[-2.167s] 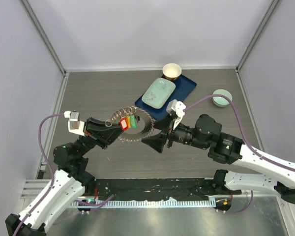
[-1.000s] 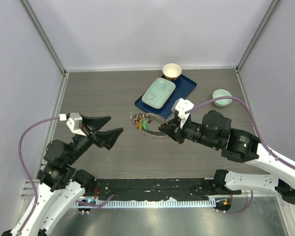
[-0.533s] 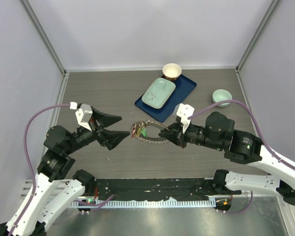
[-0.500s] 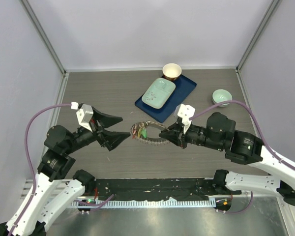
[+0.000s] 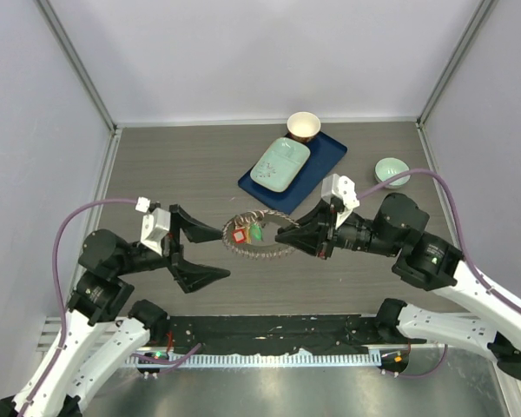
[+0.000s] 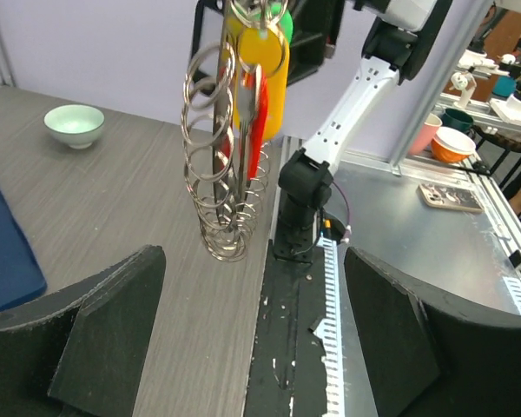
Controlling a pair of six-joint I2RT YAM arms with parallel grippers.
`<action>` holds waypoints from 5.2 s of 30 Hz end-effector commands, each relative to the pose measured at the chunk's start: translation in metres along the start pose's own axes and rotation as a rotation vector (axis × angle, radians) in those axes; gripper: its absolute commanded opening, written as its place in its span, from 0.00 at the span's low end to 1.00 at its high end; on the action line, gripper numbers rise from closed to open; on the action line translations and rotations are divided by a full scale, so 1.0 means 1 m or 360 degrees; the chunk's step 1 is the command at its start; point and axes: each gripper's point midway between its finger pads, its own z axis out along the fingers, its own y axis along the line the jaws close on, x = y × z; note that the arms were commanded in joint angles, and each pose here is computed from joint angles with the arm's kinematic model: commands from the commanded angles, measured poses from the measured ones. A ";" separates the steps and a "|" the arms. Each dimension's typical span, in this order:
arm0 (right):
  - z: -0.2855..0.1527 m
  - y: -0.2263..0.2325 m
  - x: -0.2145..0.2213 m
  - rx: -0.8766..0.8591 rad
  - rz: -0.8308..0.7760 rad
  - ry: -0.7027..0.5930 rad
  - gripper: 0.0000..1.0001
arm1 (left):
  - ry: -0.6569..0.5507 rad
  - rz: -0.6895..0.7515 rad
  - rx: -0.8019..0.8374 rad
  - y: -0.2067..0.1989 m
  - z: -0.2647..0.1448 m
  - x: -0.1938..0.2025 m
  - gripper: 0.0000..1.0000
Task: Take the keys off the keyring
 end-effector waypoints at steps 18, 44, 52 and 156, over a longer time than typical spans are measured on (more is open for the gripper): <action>-0.001 0.041 0.008 -0.0737 0.0092 -0.0148 0.01 | -0.0041 0.0102 -0.0179 -0.012 -0.019 -0.038 0.73; 0.040 -0.049 0.036 -0.0005 0.0281 -0.0055 0.01 | -0.0015 -0.0148 -0.0819 0.060 -0.024 -0.058 0.42; 0.041 -0.036 0.047 -0.0131 0.0288 0.0038 0.01 | 0.0147 0.0005 -0.0758 0.068 -0.017 -0.048 0.47; 0.123 -0.029 0.003 0.0527 0.0183 -0.0308 0.40 | -0.0168 -0.0276 -0.0604 0.065 -0.003 -0.017 0.00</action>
